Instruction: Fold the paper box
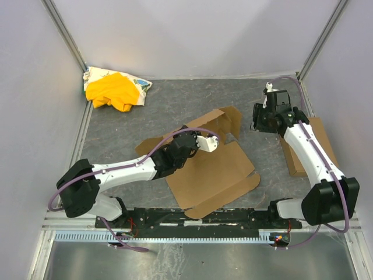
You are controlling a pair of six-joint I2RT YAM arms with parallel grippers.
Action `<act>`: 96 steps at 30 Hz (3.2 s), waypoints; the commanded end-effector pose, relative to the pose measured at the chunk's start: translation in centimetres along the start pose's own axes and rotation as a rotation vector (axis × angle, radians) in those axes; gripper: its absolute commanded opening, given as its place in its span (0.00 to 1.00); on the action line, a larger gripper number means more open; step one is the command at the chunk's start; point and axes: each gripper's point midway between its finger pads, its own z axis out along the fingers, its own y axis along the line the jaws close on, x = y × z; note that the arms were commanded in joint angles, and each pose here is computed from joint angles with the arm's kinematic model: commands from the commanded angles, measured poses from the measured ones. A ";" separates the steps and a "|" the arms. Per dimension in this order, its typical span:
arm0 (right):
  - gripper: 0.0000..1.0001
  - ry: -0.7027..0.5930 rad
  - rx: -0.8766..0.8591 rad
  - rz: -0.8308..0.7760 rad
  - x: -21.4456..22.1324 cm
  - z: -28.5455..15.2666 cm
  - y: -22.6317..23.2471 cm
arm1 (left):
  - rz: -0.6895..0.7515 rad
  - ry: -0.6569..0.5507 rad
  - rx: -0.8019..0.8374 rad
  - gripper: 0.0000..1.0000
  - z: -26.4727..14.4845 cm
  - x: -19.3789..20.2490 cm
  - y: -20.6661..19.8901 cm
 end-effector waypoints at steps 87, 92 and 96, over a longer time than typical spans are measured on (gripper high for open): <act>0.51 -0.092 -1.102 -0.162 -0.2 6.6 10.9 | 0.260 0.125 -0.088 0.03 -1.4 -0.6 1.2; 0.51 -0.099 -1.143 -0.212 0.4 5.4 11.9 | 0.251 0.118 -0.094 0.03 -1.7 -0.9 1.4; 0.51 -0.072 -1.132 -0.261 2.1 5.2 12.4 | 0.258 0.119 -0.094 0.03 -1.7 -1.1 1.3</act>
